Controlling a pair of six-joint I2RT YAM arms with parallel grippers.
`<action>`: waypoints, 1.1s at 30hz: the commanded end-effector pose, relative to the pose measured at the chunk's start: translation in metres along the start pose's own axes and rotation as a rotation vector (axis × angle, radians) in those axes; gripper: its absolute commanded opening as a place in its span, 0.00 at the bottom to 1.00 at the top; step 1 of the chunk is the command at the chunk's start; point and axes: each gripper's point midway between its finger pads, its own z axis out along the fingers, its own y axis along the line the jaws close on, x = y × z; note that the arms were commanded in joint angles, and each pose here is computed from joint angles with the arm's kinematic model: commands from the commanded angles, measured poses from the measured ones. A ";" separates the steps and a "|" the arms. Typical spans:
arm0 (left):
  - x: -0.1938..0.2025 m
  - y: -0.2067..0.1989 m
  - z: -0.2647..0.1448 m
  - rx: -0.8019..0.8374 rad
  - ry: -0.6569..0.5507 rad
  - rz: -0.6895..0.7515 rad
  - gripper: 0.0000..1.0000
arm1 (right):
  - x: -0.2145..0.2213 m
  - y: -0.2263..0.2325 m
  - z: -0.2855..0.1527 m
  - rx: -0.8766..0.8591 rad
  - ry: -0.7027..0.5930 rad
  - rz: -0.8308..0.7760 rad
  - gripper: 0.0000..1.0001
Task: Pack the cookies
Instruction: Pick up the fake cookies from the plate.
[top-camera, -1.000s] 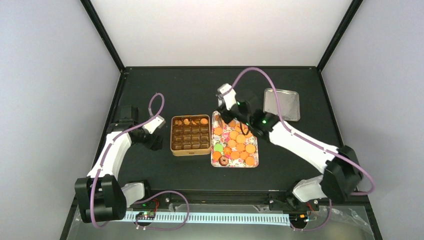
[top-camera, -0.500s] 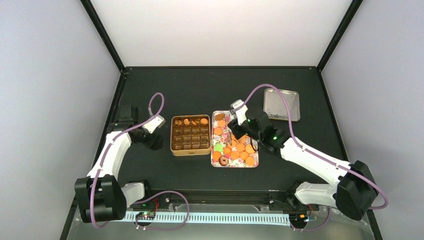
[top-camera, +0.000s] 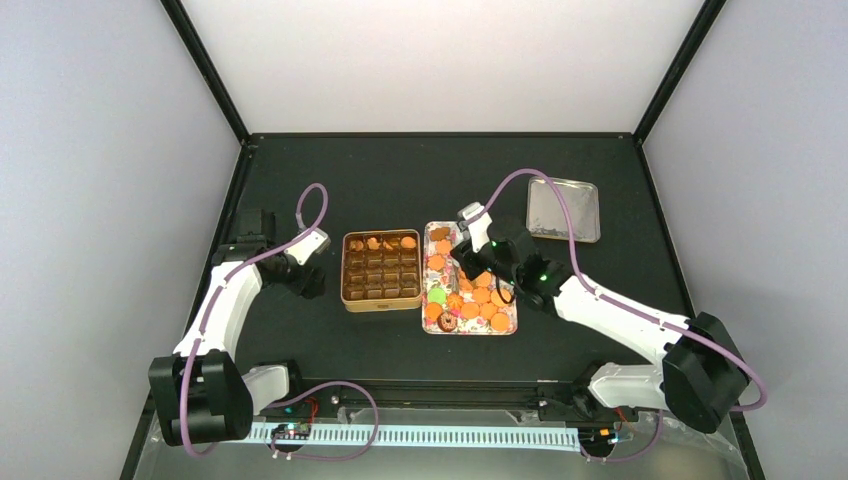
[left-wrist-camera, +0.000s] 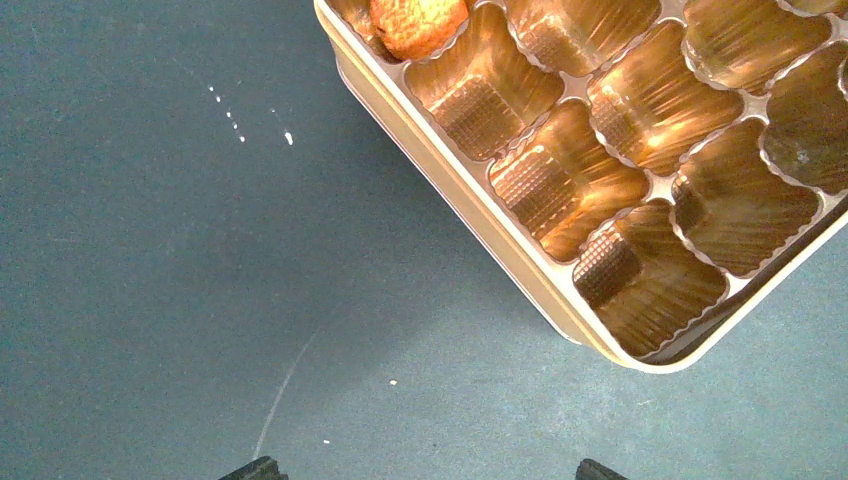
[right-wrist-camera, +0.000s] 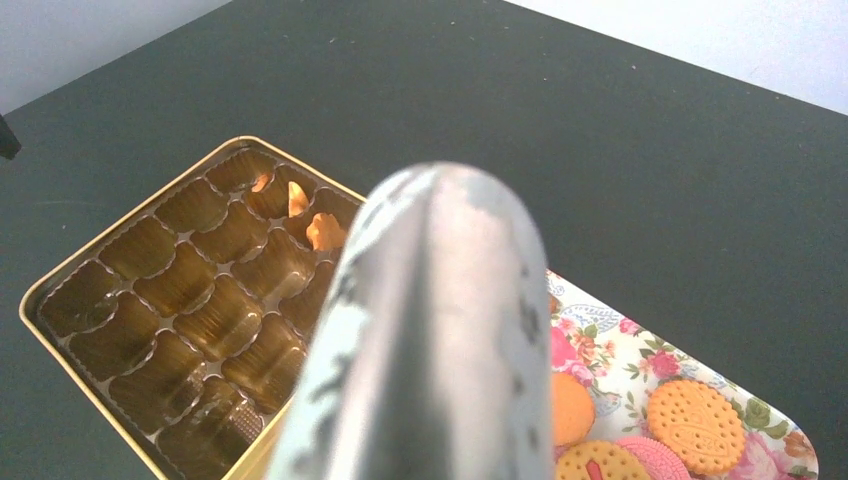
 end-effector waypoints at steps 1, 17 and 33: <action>-0.015 0.002 -0.011 -0.001 -0.052 -0.003 0.77 | 0.013 -0.007 0.004 0.038 0.025 -0.003 0.33; -0.022 0.001 -0.015 0.009 -0.066 -0.010 0.77 | -0.014 -0.008 0.000 0.052 0.004 -0.080 0.18; -0.021 0.000 -0.019 0.045 -0.098 -0.053 0.77 | -0.125 0.032 -0.025 -0.097 -0.203 -0.104 0.01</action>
